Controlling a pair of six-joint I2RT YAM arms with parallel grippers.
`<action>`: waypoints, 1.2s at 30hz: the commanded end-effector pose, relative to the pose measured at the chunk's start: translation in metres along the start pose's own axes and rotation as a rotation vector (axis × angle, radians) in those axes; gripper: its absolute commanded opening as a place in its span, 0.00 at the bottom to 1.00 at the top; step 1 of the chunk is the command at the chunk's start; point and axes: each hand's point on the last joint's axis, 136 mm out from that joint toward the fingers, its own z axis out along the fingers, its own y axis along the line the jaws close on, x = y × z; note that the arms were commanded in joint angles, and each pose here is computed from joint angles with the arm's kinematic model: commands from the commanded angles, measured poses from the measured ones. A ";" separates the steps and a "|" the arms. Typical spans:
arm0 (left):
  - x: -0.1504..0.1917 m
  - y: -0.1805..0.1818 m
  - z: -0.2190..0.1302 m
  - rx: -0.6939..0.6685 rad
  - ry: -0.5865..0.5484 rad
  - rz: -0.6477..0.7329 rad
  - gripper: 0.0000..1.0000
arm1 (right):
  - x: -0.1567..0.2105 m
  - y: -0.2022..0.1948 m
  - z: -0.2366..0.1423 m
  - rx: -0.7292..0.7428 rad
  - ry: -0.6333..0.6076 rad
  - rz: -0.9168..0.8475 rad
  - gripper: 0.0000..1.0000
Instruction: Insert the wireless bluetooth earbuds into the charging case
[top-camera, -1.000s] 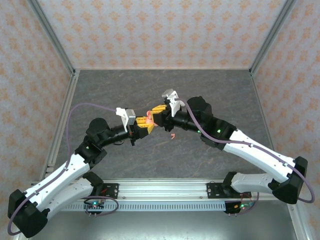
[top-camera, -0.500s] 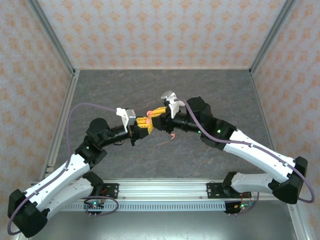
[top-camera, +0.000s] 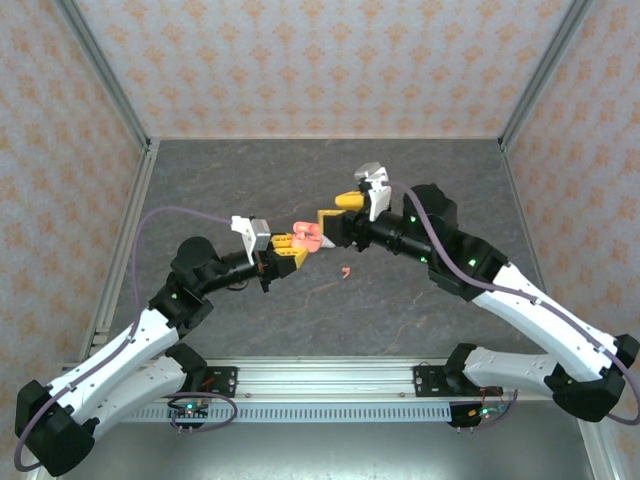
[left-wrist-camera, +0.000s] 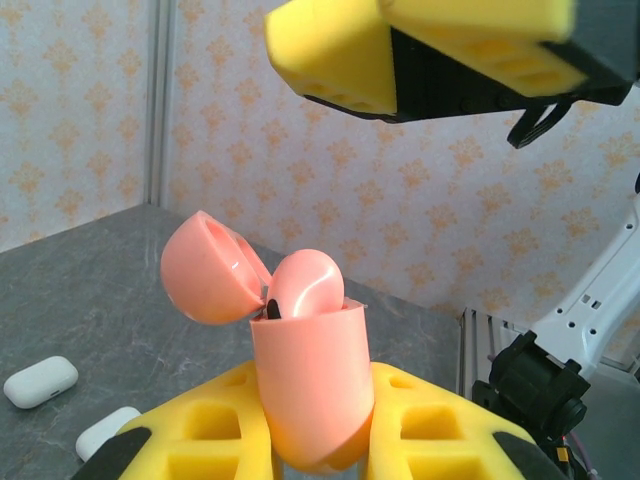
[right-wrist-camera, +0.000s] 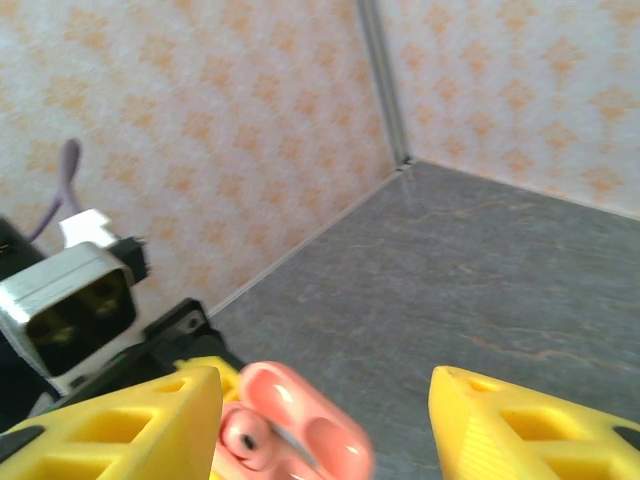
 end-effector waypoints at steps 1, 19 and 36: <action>-0.019 -0.008 -0.004 0.010 -0.055 0.054 0.00 | 0.011 -0.036 -0.010 0.151 0.036 0.074 0.58; -0.016 -0.009 -0.006 0.010 -0.054 0.062 0.00 | 0.239 -0.169 0.042 0.570 0.560 0.485 0.56; -0.016 -0.007 -0.009 -0.011 -0.047 0.071 0.00 | 0.324 -0.175 0.072 0.712 0.864 0.268 0.53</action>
